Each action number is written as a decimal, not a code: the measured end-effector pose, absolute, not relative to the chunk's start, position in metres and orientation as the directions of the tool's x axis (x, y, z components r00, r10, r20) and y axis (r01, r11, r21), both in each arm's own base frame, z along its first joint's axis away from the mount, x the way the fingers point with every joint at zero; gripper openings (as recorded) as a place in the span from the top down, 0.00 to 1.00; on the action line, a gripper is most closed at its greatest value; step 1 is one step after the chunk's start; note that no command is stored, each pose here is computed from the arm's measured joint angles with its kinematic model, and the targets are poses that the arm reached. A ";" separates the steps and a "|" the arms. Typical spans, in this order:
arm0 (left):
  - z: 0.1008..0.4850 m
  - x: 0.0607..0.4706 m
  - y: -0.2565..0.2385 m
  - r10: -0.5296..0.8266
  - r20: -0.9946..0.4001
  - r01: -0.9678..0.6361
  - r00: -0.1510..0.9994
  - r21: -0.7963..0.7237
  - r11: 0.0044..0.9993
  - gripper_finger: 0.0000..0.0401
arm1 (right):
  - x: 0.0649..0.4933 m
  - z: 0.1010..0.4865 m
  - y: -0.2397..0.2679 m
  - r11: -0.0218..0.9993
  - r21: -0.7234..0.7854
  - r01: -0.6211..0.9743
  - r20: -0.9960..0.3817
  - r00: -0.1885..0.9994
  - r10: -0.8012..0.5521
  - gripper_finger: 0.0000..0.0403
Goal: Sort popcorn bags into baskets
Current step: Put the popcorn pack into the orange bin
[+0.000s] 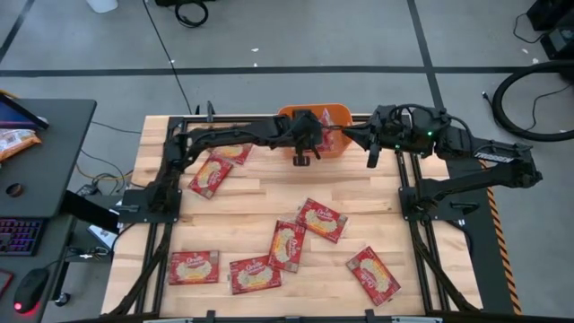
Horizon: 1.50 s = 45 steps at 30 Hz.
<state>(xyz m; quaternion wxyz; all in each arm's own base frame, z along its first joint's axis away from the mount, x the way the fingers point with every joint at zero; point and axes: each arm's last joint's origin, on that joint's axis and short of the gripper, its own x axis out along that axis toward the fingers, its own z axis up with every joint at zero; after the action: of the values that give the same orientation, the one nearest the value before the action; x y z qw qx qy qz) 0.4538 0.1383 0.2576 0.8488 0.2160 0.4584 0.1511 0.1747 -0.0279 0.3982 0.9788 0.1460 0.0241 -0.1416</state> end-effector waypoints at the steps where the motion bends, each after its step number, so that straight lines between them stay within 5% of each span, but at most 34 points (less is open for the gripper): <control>1: 0.253 0.454 0.143 0.457 -0.719 -0.060 0.524 0.504 0.862 0.90 | 0.175 0.398 -0.027 0.918 0.279 0.281 -0.088 0.960 -0.267 0.93; 13: 0.249 0.458 0.131 0.437 -0.731 -0.134 0.524 0.436 0.890 0.55 | 0.175 0.398 -0.027 0.921 0.271 0.278 -0.089 0.961 -0.263 0.93; 16: 0.263 0.452 0.109 0.324 -0.771 -0.134 0.549 0.302 0.944 0.50 | 0.175 0.398 -0.027 0.925 0.259 0.278 -0.091 0.960 -0.263 0.93; 19: 0.269 0.445 0.085 0.133 -0.831 -0.119 0.539 0.081 0.990 0.49 | 0.175 0.397 -0.027 0.927 0.248 0.281 -0.099 0.959 -0.265 0.93; 23: 0.266 0.428 0.057 -0.063 -0.920 -0.158 0.387 -0.134 0.978 0.49 | 0.175 0.395 -0.027 0.928 0.238 0.286 -0.120 0.957 -0.264 0.93; 29: 0.249 0.396 0.026 -0.001 -0.999 -0.072 0.043 -0.004 0.997 0.50 | 0.175 0.397 -0.027 0.942 0.185 0.279 -0.098 0.959 -0.265 0.93; 38: 0.242 0.326 0.029 -0.019 -0.997 -0.266 0.069 -0.037 0.963 0.58 | 0.175 0.397 -0.027 0.946 0.168 0.278 -0.098 0.959 -0.264 0.93; 45: 0.218 0.276 0.038 0.067 -0.998 -0.599 0.023 0.040 0.800 0.59 | 0.175 0.397 -0.027 0.946 0.167 0.277 -0.097 0.960 -0.264 0.93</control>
<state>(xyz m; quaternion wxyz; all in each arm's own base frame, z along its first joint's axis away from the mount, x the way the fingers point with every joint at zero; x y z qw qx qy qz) 0.2760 0.0382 0.2179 0.6857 -0.2029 0.6555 0.2427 0.1751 -0.0271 0.3973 0.9858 0.0897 0.0366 -0.1372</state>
